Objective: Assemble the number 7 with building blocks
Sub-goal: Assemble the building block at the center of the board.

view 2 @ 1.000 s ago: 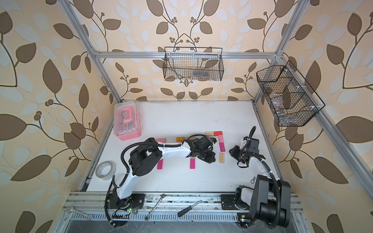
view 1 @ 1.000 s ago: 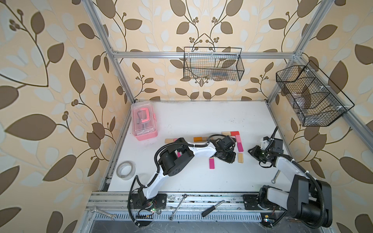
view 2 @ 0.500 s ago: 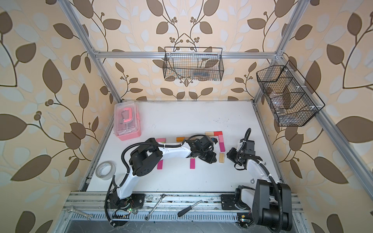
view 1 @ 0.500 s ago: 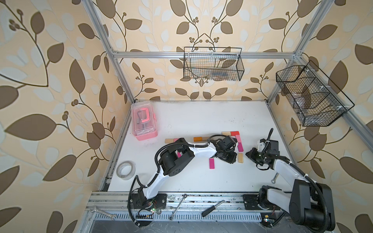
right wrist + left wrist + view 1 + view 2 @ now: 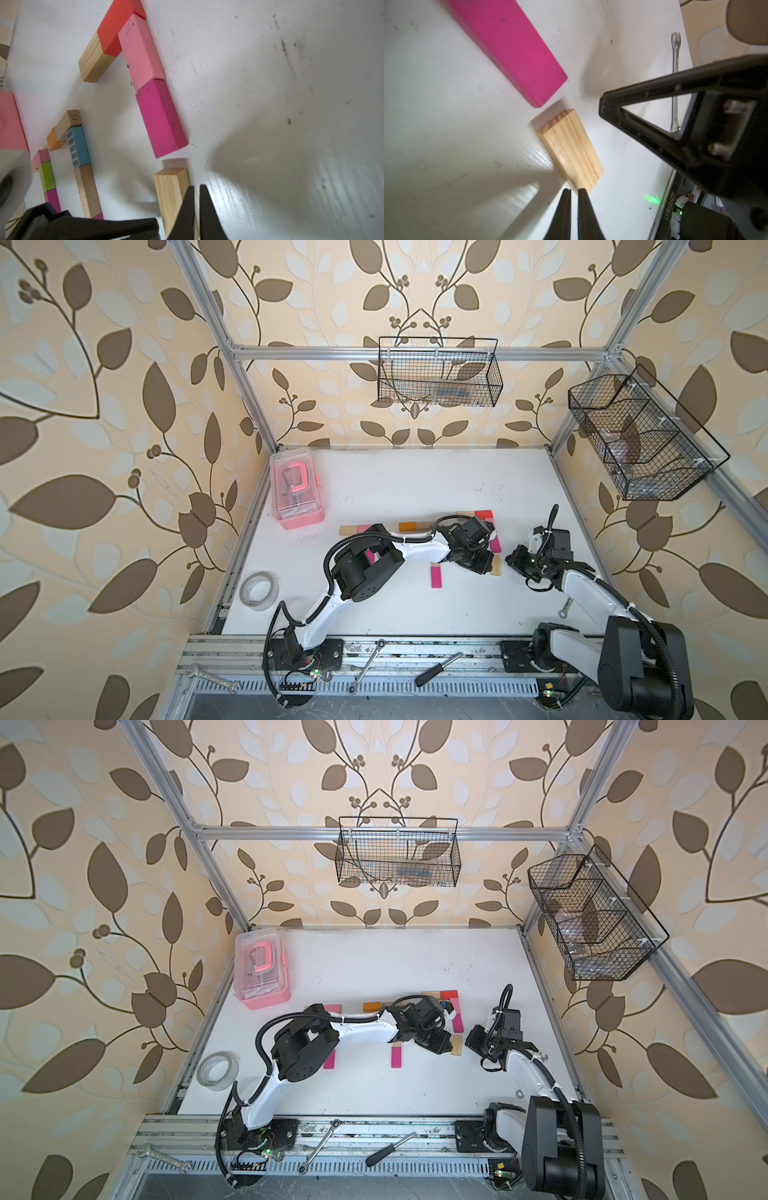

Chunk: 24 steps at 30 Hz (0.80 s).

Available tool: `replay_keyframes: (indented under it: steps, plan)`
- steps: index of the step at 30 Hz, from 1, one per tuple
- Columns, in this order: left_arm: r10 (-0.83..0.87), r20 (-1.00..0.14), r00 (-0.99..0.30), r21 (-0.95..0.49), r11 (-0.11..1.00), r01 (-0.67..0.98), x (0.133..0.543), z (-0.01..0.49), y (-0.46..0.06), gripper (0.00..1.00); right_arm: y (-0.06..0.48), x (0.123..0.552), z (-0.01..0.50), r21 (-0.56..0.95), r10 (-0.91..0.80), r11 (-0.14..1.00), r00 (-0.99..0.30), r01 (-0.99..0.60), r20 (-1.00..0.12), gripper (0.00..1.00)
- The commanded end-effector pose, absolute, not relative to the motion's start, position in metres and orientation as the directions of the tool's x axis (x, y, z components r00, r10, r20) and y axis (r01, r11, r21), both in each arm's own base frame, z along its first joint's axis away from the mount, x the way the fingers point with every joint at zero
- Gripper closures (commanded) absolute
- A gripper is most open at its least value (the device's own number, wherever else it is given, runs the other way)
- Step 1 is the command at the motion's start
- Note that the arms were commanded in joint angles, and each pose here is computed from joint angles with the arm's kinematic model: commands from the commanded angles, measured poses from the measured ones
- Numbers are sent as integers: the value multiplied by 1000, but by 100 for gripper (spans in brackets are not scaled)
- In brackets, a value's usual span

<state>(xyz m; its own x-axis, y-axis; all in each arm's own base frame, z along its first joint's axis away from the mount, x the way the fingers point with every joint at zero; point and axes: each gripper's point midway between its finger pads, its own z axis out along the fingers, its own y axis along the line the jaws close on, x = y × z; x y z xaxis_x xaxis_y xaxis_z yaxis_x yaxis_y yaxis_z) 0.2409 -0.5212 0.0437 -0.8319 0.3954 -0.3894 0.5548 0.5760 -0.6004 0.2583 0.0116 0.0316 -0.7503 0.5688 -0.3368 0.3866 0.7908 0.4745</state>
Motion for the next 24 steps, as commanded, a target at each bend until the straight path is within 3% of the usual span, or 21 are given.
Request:
replay_keyframes:
  steps: [1, 24]
  plan:
    - [411, -409, -814, -613, 537, 579, 239, 50, -533, 90, 11, 251, 24, 453, 574, 791, -756, 412, -314, 94]
    - [425, -423, -800, -557, 575, 600, 238, 48, -514, 91, 16, 251, 26, 464, 558, 797, -764, 386, -324, 96]
